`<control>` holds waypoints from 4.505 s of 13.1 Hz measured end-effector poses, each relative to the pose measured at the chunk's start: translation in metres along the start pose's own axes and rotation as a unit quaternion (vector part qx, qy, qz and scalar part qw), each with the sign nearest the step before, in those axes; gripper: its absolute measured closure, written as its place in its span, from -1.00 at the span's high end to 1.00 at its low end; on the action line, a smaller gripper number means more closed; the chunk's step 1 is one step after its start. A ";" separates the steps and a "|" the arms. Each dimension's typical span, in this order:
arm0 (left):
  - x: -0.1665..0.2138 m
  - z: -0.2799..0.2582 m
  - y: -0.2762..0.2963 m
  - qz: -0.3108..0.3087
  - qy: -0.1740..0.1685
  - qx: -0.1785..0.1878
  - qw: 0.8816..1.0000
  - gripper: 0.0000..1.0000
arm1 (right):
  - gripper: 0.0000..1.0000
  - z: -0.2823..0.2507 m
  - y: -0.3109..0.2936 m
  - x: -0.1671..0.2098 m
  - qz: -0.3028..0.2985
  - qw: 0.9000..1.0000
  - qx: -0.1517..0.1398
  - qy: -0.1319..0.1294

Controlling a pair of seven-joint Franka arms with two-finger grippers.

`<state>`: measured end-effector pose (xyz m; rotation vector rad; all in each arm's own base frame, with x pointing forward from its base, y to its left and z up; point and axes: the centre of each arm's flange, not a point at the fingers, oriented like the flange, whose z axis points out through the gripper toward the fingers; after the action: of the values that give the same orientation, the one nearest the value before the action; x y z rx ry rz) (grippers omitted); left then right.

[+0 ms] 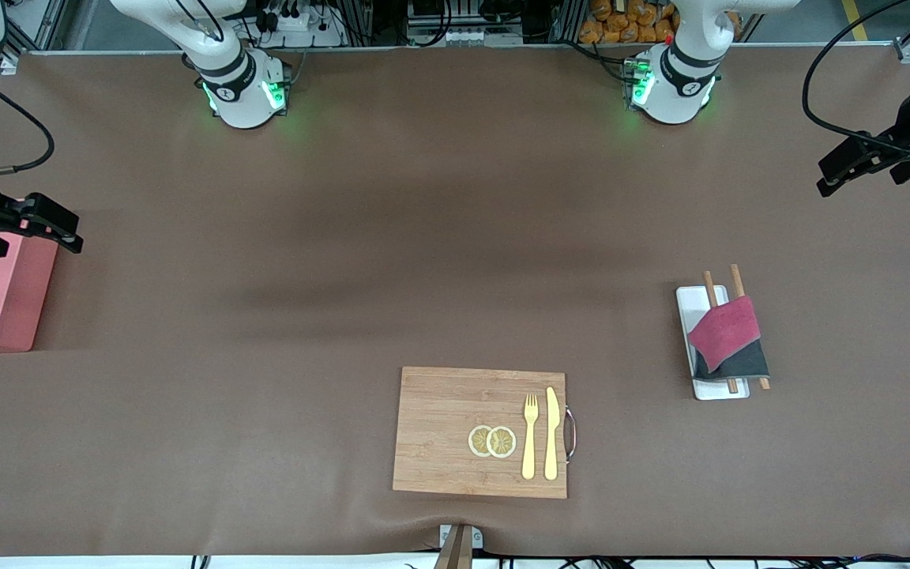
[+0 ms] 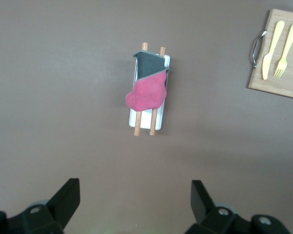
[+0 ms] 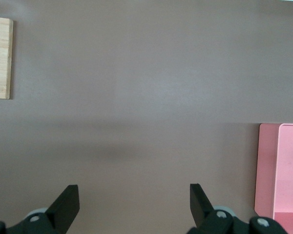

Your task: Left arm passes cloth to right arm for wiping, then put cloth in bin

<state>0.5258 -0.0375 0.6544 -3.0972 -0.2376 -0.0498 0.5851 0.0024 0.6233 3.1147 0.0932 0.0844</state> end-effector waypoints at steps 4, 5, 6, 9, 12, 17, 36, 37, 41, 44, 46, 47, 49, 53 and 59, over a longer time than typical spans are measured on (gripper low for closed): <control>0.011 0.021 0.004 0.007 -0.018 0.005 1.000 1.00 | 1.00 0.001 0.000 0.000 0.000 1.000 0.000 -0.002; 0.016 0.032 0.006 0.007 -0.027 0.008 1.000 1.00 | 1.00 0.001 0.000 0.000 0.000 1.000 0.000 -0.002; 0.023 0.044 0.008 0.007 -0.034 0.010 0.999 1.00 | 1.00 0.001 0.000 0.000 0.000 1.000 0.000 -0.003; 0.051 0.091 0.013 0.006 -0.048 0.015 0.999 1.00 | 1.00 0.002 0.001 0.000 0.000 1.000 0.000 -0.004; 0.077 0.150 0.018 0.004 -0.070 0.022 0.997 1.00 | 1.00 0.003 0.001 0.000 0.000 1.000 0.000 -0.005; 0.105 0.237 0.010 -0.001 -0.092 0.035 0.995 0.92 | 1.00 0.003 0.001 0.000 0.000 1.000 0.000 -0.005; 0.130 0.345 0.000 -0.015 -0.097 0.025 0.995 0.06 | 1.00 0.009 0.001 -0.003 0.000 1.000 0.001 -0.029; 0.130 0.345 0.001 -0.014 -0.097 0.025 0.995 0.00 | 1.00 0.010 0.001 -0.003 0.000 1.000 0.001 -0.029; 0.130 0.350 0.004 -0.011 -0.098 0.025 0.995 -0.08 | 1.00 0.011 0.001 -0.003 0.001 0.999 0.001 -0.032; 0.130 0.354 0.006 -0.010 -0.099 0.025 0.995 -0.16 | 1.00 0.013 0.002 -0.003 0.001 0.999 0.002 -0.035; 0.130 0.354 0.007 -0.009 -0.098 0.025 0.995 -0.29 | 1.00 0.014 0.002 -0.002 0.001 0.999 0.002 -0.036; 0.130 0.354 0.007 -0.009 -0.098 0.025 0.995 -0.34 | 1.00 0.015 0.002 -0.002 0.001 0.999 0.002 -0.037; 0.131 0.353 0.007 -0.010 -0.098 0.025 0.995 -0.45 | 1.00 0.015 0.002 -0.002 0.001 0.999 0.002 -0.038; 0.132 0.352 0.005 -0.011 -0.096 0.025 0.995 -0.61 | 1.00 0.016 0.002 -0.002 0.001 0.999 0.002 -0.038; 0.133 0.347 0.006 -0.010 -0.092 0.024 0.995 -0.81 | 1.00 0.013 -0.011 -0.004 0.020 0.998 0.029 -0.046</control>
<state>0.6682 -0.0101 0.3121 -3.0517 -0.2717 0.2383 0.5809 0.0125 0.6101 3.1736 0.0334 -0.0628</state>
